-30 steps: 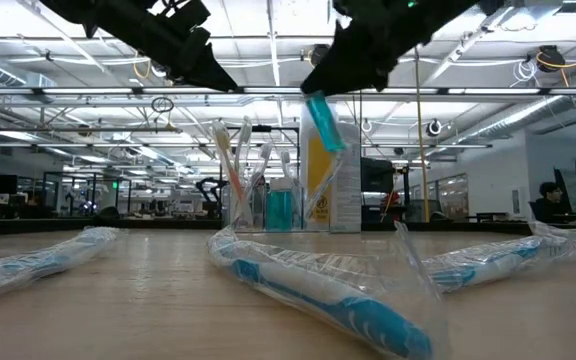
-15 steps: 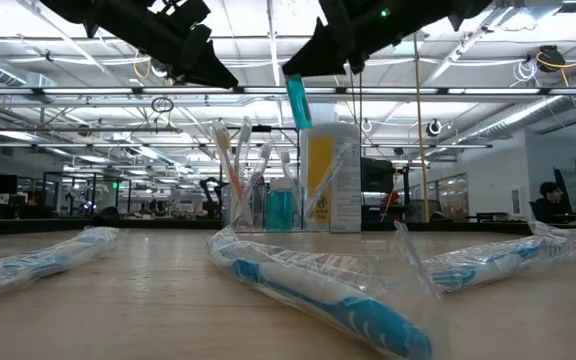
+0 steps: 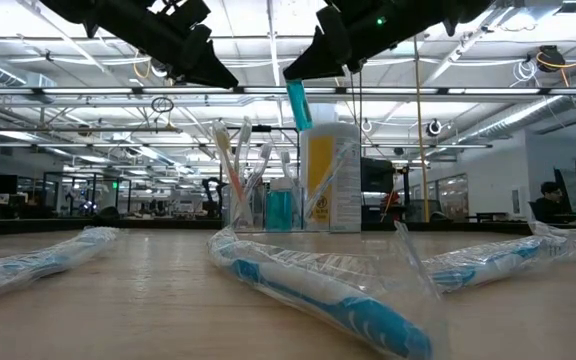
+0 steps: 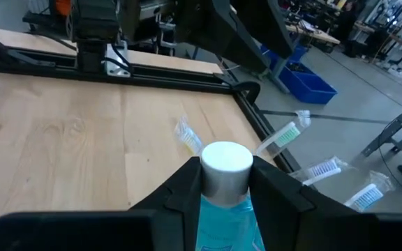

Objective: Pick & Place toothbrushing station
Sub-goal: Put the blue mouthwash into the middle section of the transparent organizer

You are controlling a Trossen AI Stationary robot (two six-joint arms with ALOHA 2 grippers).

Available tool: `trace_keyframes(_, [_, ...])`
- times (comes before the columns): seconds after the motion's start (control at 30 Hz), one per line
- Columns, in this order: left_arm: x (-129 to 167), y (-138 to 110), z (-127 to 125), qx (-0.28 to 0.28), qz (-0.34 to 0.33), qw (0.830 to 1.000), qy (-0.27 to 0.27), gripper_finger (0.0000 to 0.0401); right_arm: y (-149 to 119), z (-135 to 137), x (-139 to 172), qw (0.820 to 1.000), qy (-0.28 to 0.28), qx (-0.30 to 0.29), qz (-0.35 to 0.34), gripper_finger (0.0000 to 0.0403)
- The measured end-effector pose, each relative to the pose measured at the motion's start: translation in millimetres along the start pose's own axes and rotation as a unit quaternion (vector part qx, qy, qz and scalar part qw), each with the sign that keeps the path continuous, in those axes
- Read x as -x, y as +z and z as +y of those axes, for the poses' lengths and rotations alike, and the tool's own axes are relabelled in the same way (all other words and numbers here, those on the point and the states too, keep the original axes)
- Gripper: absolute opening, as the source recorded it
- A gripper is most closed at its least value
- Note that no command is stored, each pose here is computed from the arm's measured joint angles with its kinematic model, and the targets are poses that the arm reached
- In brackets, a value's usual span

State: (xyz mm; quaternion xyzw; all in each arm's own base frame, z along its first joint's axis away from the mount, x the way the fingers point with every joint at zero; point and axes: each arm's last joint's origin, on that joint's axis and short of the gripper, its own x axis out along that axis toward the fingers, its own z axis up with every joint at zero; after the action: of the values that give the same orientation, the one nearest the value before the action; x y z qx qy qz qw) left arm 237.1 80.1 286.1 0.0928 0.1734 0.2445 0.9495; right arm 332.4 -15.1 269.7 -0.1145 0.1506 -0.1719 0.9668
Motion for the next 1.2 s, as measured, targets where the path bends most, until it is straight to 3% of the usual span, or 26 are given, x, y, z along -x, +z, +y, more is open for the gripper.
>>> trace_keyframes(0.5, [0, 0, 0, 0.0, 0.0, 1.0, 0.0, 0.0189, 2, -1, 0, 1.0, -0.003, 0.007, -0.01, 0.0096])
trace_keyframes(0.8, [0, 1, 0, 0.016, -0.007, 1.0, 0.0, 0.0189, 3, -15, -5, 0.999, -0.027, -0.012, -0.027, 0.0096])
trace_keyframes(1.2, [0, 2, 0, 0.043, -0.011, 0.999, 0.001, 0.0189, -30, -28, -54, 0.995, -0.054, -0.055, -0.055, 0.0096])
